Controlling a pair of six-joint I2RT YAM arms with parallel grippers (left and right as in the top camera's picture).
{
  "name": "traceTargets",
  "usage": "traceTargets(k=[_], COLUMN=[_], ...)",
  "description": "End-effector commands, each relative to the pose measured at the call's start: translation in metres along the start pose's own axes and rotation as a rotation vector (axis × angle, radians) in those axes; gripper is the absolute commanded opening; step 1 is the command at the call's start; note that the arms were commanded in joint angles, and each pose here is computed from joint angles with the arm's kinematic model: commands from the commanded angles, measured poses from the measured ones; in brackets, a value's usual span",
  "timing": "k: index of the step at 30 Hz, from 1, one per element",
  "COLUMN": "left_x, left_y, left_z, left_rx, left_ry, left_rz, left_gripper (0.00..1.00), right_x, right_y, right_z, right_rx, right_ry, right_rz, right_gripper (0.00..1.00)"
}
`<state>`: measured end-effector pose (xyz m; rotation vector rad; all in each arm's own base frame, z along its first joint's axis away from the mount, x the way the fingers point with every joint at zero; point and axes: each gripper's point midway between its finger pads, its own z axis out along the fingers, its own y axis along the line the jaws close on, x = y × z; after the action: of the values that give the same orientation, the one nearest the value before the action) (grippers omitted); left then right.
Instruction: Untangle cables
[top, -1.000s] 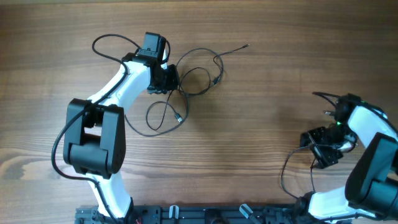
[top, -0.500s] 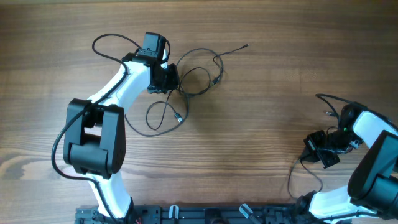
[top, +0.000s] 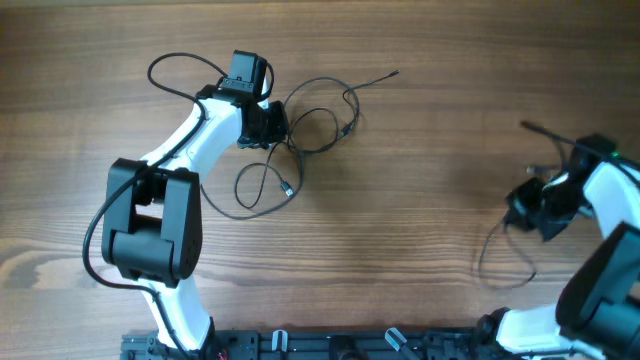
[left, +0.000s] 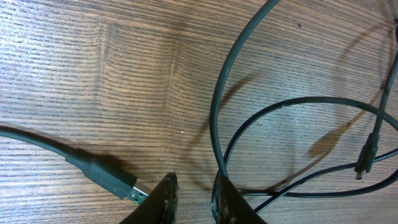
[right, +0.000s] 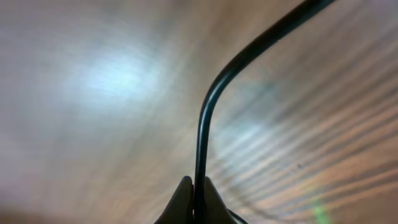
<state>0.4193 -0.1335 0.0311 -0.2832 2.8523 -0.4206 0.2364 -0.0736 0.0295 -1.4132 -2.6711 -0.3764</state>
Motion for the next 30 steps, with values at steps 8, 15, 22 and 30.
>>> traceTargets(k=[8,15,22,30], left_x=[-0.005,-0.007,-0.007,-0.007], left_y=[0.001,0.001,0.0,0.0], left_z=[0.006,0.005,0.005,0.005], left_rx=[-0.003,0.0,0.0,0.0], left_ry=[-0.023,-0.028,-0.029,-0.029], left_rz=[-0.002,-0.002,-0.001,-0.001], left_gripper=[0.25,0.25,0.25,0.25], right_x=[-0.05,-0.072,-0.084,-0.082], right_y=[0.03,0.046,0.055,0.05], right_z=[-0.026,-0.023,-0.03,-0.028], right_rx=[-0.115,-0.201,-0.232,-0.211], right_ry=[-0.29,-0.404,-0.468,-0.459], right_rz=[-0.119,-0.159,-0.179,-0.171], right_gripper=[0.04,0.05,0.47,0.77])
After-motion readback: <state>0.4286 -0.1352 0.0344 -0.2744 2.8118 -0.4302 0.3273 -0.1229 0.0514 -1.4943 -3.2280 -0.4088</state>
